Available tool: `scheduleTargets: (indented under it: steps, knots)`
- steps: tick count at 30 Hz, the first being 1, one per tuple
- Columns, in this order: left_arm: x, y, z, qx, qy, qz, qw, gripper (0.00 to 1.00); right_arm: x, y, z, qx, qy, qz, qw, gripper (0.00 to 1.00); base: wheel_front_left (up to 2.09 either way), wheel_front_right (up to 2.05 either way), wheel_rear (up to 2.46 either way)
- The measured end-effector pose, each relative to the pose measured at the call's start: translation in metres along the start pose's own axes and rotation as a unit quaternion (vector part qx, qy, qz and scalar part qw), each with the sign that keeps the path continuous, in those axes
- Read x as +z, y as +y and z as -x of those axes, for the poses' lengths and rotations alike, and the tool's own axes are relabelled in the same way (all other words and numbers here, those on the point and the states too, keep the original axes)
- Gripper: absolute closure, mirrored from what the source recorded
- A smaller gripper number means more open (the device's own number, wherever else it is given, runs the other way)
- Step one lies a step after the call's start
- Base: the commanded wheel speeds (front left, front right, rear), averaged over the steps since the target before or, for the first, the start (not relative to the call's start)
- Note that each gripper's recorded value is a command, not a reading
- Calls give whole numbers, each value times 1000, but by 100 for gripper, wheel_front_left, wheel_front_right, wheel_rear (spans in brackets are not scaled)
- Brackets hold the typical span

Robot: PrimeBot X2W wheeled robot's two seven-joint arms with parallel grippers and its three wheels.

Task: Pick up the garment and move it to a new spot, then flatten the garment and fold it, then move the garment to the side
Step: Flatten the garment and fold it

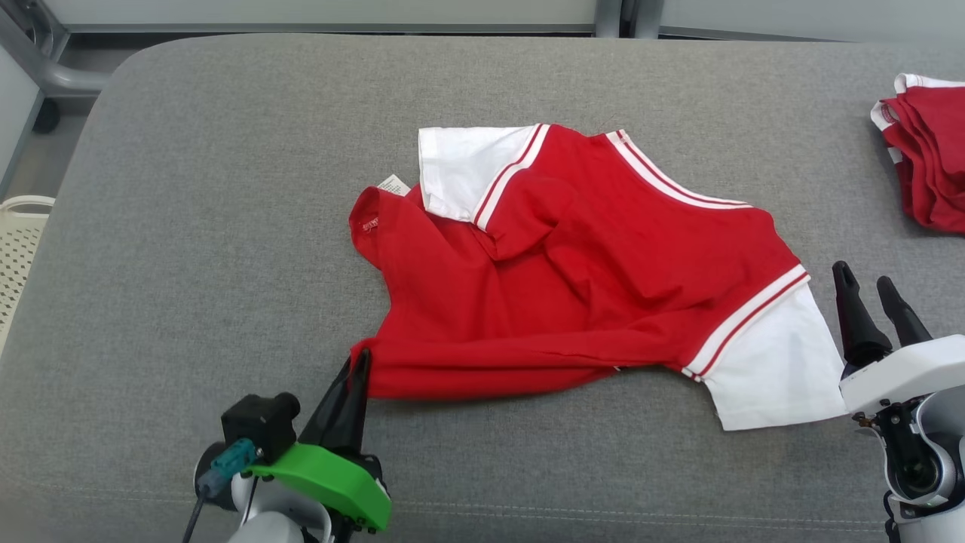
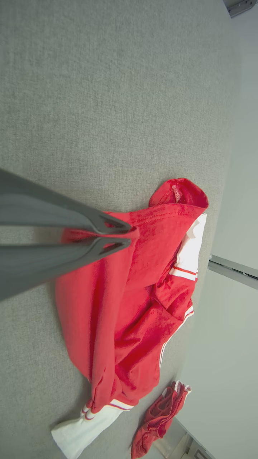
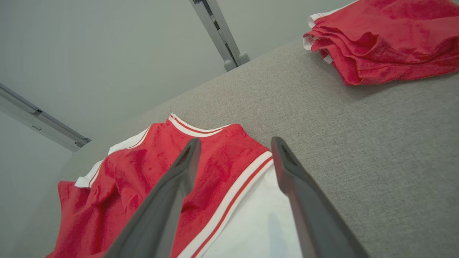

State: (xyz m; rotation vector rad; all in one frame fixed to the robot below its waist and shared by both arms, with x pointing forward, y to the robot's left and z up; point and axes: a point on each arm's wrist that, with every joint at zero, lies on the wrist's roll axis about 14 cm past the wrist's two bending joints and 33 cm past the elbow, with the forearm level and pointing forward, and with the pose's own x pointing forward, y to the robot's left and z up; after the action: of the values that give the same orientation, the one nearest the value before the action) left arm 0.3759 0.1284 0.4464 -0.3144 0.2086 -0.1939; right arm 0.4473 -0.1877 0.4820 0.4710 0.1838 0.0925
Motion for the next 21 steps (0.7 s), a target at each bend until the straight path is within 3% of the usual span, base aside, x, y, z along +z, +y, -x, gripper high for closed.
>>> scheduleTargets:
  steps: [8,9,10,11,12,16,21]
  knots:
    - [-41,11,19,28,55,32,998,99,2,0,6,-2,1,3,1000,0,0,0,0]
    - [-46,11,20,31,62,38,997,79,2,-1,8,-3,1,3,1000,0,0,0,0]
    - [-51,11,21,33,72,43,996,51,2,-1,9,-4,1,4,1000,0,0,0,0]
    - [-55,11,22,32,79,43,995,8,3,-2,10,-5,1,4,1000,0,0,0,0]
    - [-58,11,22,32,84,43,995,0,2,-2,12,-6,3,5,1000,0,0,0,0]
    - [-60,14,24,34,90,41,995,0,0,-1,14,-3,12,14,1000,0,0,0,0]
    - [-39,27,25,47,56,18,997,0,4,17,-3,28,36,65,997,0,0,0,0]
